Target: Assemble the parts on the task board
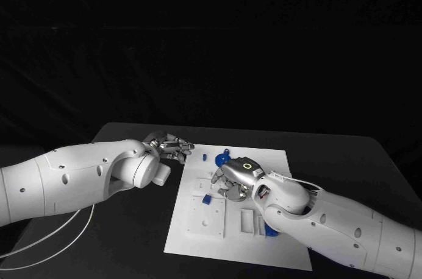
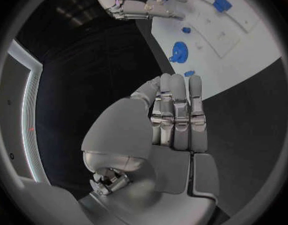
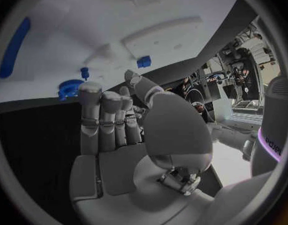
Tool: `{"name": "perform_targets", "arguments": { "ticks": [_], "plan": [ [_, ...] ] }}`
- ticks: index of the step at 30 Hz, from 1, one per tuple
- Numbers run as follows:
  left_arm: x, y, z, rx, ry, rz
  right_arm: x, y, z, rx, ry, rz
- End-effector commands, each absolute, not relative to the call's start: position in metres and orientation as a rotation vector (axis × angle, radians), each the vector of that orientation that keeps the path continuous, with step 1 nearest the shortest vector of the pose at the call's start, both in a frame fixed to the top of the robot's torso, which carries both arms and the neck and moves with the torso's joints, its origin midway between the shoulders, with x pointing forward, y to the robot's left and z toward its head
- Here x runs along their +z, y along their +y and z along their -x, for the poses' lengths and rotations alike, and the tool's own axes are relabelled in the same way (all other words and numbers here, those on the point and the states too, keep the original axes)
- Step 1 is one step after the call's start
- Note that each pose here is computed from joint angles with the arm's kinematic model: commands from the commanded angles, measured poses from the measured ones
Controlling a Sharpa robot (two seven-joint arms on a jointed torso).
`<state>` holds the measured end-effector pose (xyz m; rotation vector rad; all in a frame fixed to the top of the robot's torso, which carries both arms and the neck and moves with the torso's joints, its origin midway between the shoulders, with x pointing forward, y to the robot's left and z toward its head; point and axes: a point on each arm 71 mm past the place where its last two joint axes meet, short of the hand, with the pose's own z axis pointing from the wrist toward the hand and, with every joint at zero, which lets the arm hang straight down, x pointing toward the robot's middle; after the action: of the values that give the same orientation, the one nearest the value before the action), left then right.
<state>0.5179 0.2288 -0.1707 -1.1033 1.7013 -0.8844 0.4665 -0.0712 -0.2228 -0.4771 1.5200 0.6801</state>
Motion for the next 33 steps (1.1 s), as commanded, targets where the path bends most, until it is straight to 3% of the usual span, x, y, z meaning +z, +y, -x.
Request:
{"name": "perform_targets", "arguments": {
  "ticks": [1,15,33],
  "plan": [
    [-0.163,0.231,-0.52,-0.926,1.577,1.089,-0.233,-0.06,-0.462,0.713,1.6,0.62],
    [-0.158,0.231,-0.519,-0.971,1.512,1.102,-0.238,-0.035,-0.456,0.72,1.592,0.71],
    [-0.155,0.23,-0.519,-0.979,1.509,1.097,-0.235,-0.036,-0.456,0.704,1.525,0.694]
  ]
}}
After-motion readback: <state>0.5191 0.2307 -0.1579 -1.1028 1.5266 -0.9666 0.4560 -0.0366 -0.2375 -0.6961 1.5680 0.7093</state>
